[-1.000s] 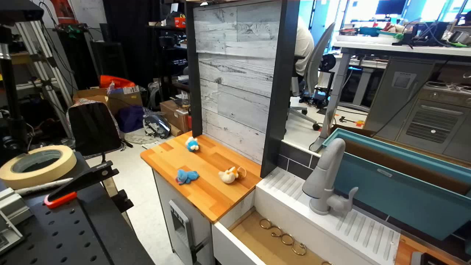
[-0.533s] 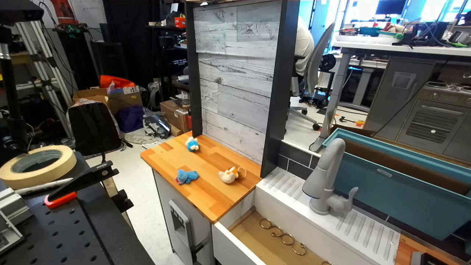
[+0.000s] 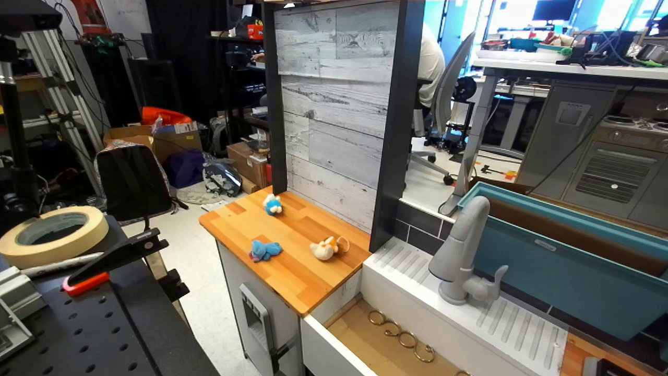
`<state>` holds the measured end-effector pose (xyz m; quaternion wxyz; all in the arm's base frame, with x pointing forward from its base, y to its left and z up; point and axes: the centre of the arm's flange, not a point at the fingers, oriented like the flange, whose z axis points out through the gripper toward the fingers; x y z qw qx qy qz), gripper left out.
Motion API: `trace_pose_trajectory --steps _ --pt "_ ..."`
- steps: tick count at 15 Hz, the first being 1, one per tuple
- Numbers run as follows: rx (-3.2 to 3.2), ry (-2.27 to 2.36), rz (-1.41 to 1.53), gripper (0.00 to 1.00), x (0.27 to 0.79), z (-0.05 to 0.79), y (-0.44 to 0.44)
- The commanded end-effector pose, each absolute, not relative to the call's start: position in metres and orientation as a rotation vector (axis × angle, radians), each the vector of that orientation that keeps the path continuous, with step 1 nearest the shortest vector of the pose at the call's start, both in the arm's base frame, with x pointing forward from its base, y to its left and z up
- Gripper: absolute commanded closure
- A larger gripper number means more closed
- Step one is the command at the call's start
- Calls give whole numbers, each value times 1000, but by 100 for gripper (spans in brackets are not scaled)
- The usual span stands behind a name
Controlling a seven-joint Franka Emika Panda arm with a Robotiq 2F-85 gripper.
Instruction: Move the nozzle to the left
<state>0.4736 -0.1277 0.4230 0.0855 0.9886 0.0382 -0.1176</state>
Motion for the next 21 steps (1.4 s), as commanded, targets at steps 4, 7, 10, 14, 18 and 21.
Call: trace_pose_trajectory --steps 4,7,10,14,18,21 --pt "2931 135 -352 0 518 383 -131" --pt "2949 124 -235 0 536 354 -133" --pt "2952 122 -100 0 551 326 -134" --pt "2947 144 57 0 567 286 -131" --pt "2933 149 272 0 579 243 -123" --pt "2916 177 422 0 580 211 -117"
